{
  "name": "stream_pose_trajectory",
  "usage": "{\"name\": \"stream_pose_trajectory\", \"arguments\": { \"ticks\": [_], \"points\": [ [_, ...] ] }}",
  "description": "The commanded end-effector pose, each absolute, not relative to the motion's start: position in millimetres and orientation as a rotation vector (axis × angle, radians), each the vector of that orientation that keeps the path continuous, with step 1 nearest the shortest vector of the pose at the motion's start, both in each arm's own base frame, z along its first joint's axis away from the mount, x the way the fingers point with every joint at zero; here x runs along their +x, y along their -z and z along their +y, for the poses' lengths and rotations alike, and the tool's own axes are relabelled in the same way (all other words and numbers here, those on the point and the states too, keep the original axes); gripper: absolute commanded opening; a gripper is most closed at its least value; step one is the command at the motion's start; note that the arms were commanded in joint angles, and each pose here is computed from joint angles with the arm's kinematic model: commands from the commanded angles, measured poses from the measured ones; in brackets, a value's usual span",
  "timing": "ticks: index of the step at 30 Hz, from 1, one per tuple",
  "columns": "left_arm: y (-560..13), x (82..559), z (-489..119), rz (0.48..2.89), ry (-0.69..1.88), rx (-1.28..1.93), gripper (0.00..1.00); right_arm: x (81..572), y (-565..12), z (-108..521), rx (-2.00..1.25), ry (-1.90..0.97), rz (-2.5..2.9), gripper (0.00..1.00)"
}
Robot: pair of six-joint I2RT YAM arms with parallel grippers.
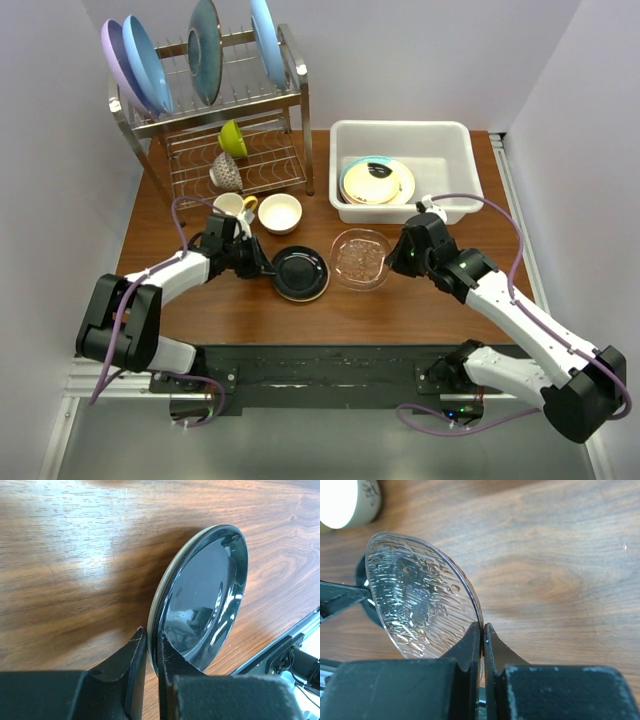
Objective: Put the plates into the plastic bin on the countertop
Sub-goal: Place the plate at the center of the board, then place the plate in the plastic bin.
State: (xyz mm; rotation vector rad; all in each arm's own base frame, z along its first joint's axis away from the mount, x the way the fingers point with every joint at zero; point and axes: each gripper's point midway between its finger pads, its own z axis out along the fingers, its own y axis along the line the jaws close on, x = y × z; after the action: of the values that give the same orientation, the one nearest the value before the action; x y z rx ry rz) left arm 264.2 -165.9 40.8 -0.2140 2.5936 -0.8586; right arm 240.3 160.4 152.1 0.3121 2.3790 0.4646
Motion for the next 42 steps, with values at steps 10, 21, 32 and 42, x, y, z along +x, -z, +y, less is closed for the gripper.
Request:
{"name": "stream_pose_trajectory", "arguments": {
  "ticks": [10,21,32,42],
  "points": [
    [-57.2,275.8,-168.1,2.525,0.875,-0.178,0.42,283.7,-191.0,187.1,0.290,-0.509,2.289,0.00],
    [-64.4,278.3,-162.4,2.503,0.830,-0.166,0.87,341.7,-225.2,193.7,0.276,-0.467,2.238,0.00],
    [-85.0,279.6,-161.6,2.425,0.826,-0.099,1.00,392.3,-226.0,165.6,0.367,-0.511,2.220,0.00],
    [-77.2,267.8,-161.3,2.435,0.848,-0.089,1.00,448.2,-216.3,131.8,0.449,-0.504,2.206,0.00]
  ]
}}
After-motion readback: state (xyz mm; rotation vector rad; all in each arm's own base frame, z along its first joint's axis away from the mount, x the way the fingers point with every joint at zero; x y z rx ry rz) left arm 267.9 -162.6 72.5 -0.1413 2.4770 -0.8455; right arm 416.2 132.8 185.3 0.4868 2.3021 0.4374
